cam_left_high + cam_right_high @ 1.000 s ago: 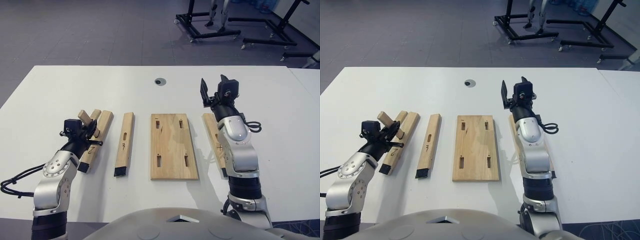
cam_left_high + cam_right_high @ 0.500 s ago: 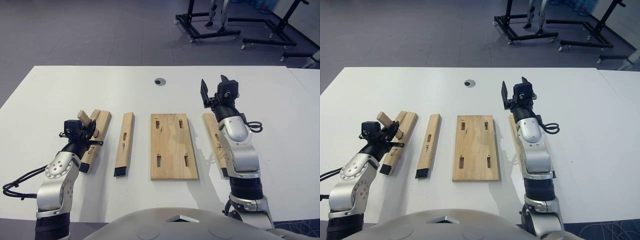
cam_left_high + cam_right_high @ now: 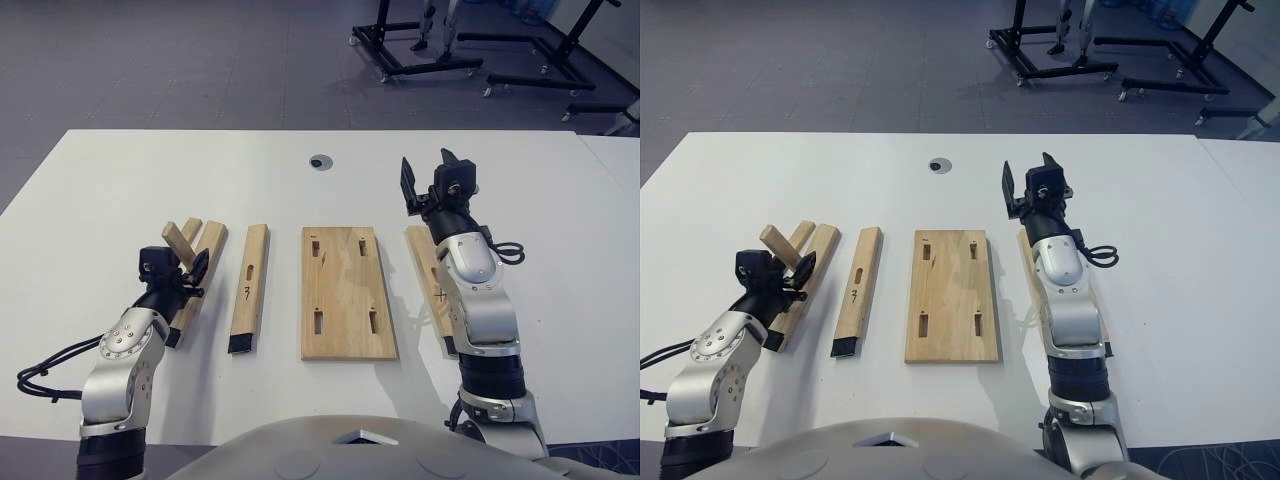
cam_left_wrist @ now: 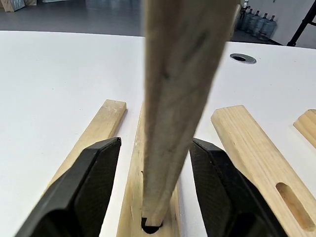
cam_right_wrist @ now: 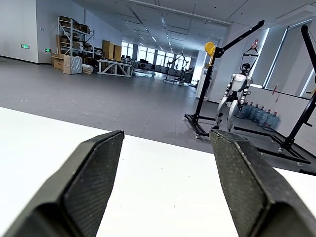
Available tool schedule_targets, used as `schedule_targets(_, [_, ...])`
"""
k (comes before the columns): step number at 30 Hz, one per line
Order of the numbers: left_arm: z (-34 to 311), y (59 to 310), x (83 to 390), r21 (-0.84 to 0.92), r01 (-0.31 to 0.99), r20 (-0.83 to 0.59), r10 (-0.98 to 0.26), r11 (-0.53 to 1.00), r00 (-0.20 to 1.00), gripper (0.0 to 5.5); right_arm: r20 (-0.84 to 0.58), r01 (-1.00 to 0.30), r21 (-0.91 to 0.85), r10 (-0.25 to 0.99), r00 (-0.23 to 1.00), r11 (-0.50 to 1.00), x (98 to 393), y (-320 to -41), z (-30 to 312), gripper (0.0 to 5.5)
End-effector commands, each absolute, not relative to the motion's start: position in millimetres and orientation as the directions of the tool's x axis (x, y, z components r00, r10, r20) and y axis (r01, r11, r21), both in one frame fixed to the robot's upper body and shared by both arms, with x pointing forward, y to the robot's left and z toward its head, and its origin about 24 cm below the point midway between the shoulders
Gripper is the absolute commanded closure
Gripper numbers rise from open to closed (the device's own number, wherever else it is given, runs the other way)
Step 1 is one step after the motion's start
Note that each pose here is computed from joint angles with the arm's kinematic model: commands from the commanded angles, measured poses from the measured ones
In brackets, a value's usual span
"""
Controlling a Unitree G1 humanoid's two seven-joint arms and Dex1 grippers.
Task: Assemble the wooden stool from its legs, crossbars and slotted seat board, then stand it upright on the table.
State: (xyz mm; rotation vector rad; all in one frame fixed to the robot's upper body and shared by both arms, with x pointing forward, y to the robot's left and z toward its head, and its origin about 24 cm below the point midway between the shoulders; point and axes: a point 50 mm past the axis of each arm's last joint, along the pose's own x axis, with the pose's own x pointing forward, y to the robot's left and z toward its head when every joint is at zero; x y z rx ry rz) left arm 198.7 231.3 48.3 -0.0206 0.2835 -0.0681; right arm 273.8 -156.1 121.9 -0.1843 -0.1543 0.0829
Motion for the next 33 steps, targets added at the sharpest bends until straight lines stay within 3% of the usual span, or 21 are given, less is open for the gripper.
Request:
schedule_targets(1, [58,234,203,-0.059,0.044,-0.233,-0.056,0.997,0.971,3.06,0.155,-0.061,-0.191,0.091,0.984,0.980,277,-155,122,2.31])
schedule_targets(15, [102,218,217,-0.087,0.078,-0.089,-0.086,0.993,0.992,3.06,0.155,-0.054,-0.184,0.083,0.984,0.981,278,-155,118,2.31])
schedule_targets(24, [141,223,228,0.000,0.147,0.023,-0.147,0.989,0.989,3.06,0.149,-0.035,-0.178,0.062,0.987,0.983,277,-158,115,2.31])
schedule_targets(33, [181,204,240,-0.017,0.166,0.169,-0.161,0.986,0.972,3.06,0.155,-0.026,-0.159,0.051,0.987,0.987,282,-161,118,2.31])
